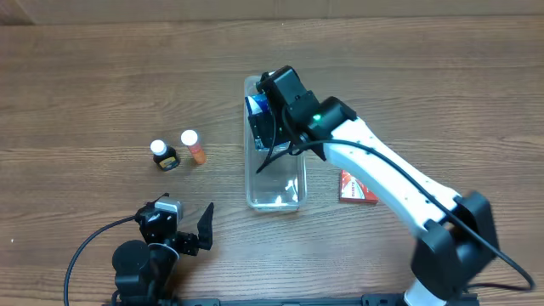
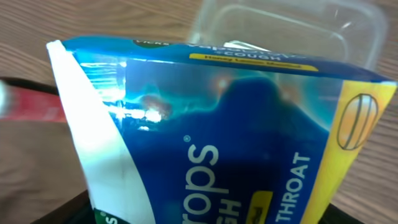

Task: Pack container
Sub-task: 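Carry the blue box left over the container, then lower the blue box into the container beside the white box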

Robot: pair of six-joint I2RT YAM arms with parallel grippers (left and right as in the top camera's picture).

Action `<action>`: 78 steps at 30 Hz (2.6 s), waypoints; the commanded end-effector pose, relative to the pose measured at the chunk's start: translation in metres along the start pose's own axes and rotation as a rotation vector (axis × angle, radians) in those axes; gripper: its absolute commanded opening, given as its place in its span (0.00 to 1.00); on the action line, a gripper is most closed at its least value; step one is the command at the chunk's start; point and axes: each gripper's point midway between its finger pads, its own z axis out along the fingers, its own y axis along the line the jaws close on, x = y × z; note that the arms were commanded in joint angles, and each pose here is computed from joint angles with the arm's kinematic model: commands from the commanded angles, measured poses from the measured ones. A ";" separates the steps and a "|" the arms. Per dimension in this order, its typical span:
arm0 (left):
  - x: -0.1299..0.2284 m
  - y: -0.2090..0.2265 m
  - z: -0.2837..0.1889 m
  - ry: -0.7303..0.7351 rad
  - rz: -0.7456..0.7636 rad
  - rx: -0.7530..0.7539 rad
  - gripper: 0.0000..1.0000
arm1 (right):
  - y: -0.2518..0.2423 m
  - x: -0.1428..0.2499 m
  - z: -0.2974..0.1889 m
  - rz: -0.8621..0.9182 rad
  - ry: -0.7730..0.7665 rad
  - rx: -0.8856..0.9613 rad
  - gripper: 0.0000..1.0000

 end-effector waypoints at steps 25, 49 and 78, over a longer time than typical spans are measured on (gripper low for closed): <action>-0.001 -0.001 0.000 -0.010 0.016 0.004 1.00 | -0.016 -0.024 0.027 0.007 -0.046 -0.060 0.86; -0.001 -0.001 0.000 -0.010 0.016 0.004 1.00 | 0.014 0.026 -0.003 0.069 0.150 -0.153 0.07; -0.001 -0.001 0.000 -0.010 0.017 0.004 1.00 | -0.010 0.018 0.056 0.072 0.116 -0.069 0.04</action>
